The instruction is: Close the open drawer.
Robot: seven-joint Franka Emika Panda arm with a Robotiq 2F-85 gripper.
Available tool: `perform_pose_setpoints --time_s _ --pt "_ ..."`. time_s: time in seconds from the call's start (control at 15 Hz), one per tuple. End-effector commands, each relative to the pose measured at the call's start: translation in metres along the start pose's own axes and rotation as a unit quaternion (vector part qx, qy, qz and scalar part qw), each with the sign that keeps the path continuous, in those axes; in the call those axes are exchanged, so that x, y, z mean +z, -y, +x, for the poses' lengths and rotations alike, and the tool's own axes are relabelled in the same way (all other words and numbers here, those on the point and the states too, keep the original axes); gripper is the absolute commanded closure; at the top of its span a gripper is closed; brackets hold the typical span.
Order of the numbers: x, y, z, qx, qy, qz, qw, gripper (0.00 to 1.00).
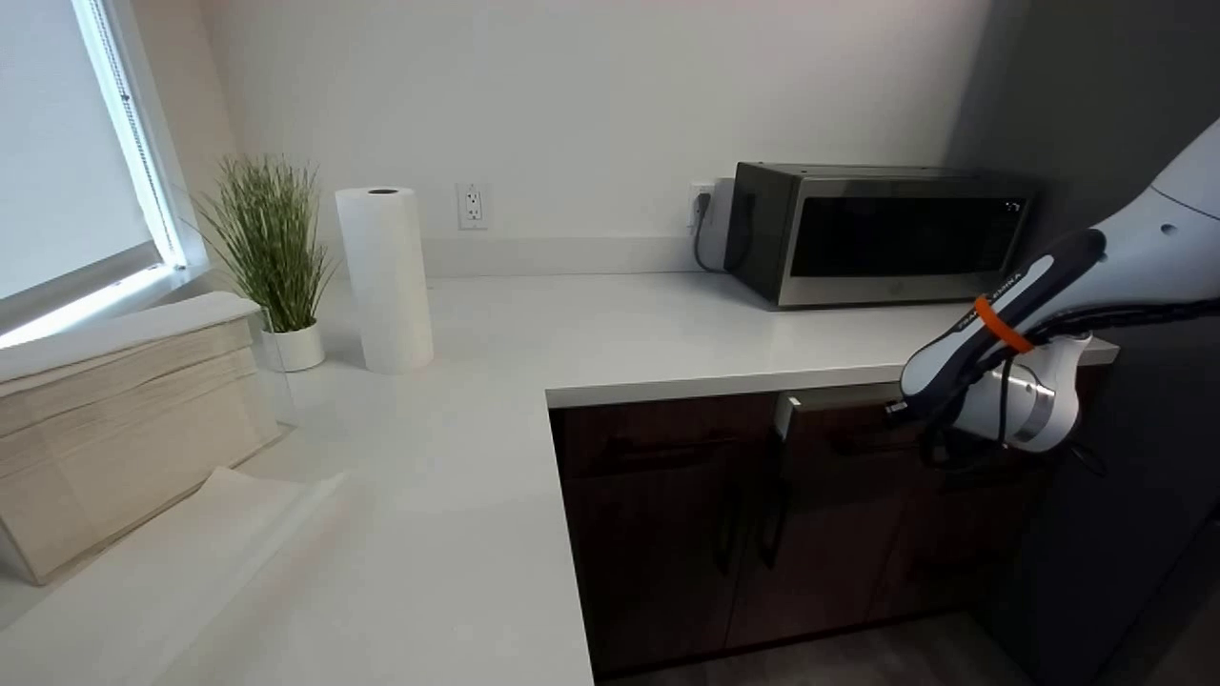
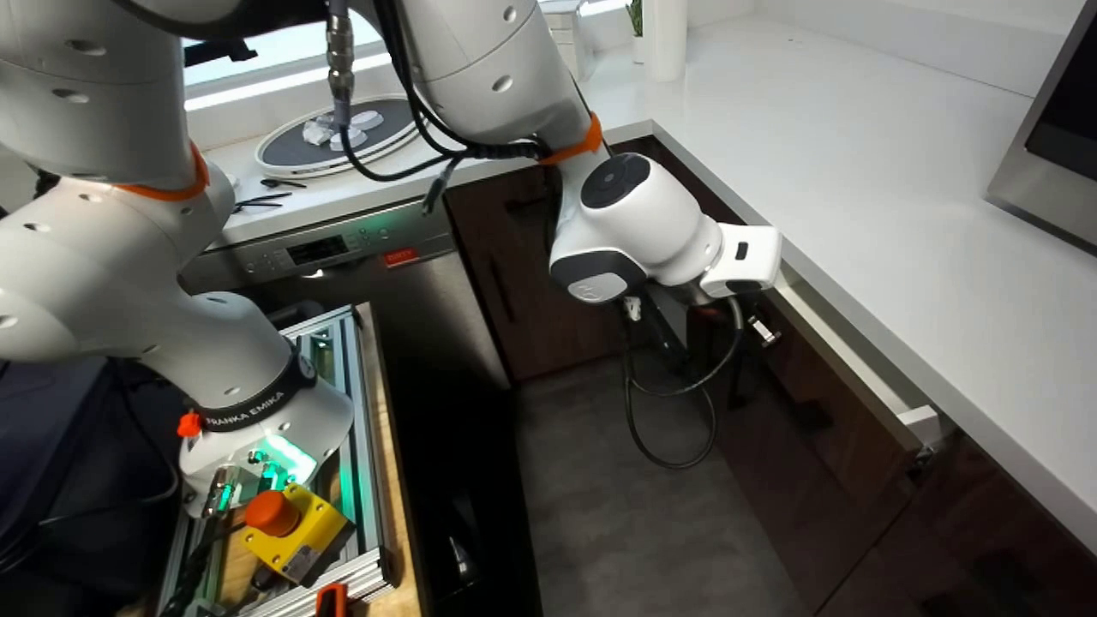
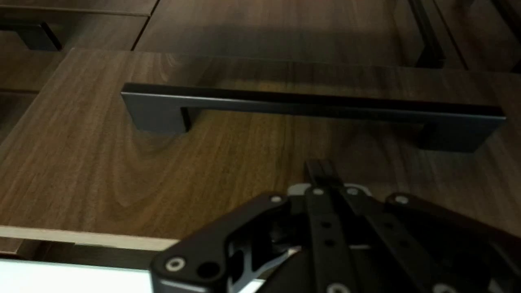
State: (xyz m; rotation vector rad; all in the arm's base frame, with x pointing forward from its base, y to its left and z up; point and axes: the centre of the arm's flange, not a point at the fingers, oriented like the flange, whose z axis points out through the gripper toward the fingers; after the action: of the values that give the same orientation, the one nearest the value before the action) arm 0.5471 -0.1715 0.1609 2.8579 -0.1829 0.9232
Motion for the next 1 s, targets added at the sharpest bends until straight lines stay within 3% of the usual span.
perform_pose_setpoints --time_s 0.0,0.53,0.93 --pt "0.035 -0.011 0.006 0.01 -0.045 0.001 0.9989 1.0" --pt "0.054 -0.016 0.012 -0.009 -0.155 -0.002 0.9879 1.0" --pt "0.052 -0.019 0.01 0.006 -0.206 -0.005 0.9784 1.0"
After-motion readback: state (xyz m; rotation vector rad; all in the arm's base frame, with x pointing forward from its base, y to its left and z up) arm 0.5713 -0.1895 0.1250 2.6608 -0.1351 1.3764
